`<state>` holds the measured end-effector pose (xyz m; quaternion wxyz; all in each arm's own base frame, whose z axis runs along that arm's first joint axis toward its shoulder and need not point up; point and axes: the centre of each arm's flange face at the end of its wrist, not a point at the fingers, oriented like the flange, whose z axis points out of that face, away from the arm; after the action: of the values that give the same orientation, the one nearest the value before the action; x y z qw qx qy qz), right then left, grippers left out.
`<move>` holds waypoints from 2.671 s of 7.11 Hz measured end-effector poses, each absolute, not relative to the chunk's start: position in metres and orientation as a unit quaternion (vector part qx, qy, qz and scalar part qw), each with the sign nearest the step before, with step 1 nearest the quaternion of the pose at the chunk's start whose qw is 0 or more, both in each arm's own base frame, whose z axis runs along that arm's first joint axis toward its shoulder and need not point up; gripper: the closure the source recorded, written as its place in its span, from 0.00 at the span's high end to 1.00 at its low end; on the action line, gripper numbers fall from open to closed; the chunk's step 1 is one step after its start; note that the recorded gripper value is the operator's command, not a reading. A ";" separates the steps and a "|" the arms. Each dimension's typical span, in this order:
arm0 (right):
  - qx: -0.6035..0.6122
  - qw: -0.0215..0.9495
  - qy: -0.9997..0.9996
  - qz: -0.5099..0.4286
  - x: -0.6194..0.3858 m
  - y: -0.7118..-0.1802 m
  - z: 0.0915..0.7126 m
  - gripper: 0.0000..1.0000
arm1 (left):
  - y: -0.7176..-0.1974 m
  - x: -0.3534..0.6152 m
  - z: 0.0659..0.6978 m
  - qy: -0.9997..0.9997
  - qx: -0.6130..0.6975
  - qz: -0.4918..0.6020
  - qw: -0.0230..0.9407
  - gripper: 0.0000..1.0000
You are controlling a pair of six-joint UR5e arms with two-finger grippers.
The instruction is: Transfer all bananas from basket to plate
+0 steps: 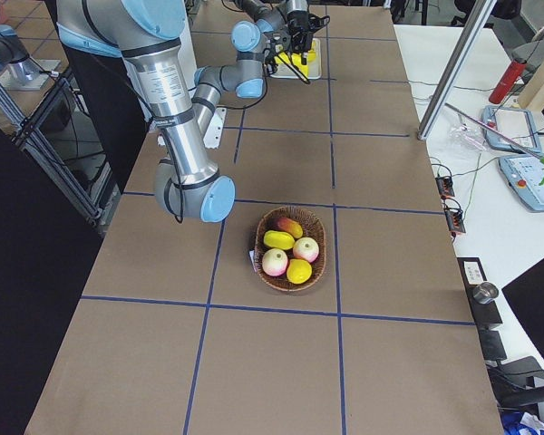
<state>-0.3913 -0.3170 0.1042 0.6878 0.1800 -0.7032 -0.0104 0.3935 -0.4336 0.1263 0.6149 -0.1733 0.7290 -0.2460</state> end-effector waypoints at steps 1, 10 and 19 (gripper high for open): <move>0.180 0.687 -0.704 -0.010 -0.391 -0.317 0.104 1.00 | -0.433 0.393 0.126 0.729 -0.173 -0.245 0.615 0.00; 0.164 0.727 -0.667 0.014 -0.369 -0.328 0.124 1.00 | -0.456 0.376 0.209 0.673 -0.095 -0.216 0.701 0.00; 0.132 0.854 -0.503 0.025 -0.325 -0.399 0.191 1.00 | -0.450 0.338 0.429 0.361 0.100 -0.177 0.910 0.01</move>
<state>-0.3247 -0.3985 0.1912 0.8539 0.1317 -0.5028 0.0255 0.3380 -0.4501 0.4293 0.9103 0.1002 0.3608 -0.1767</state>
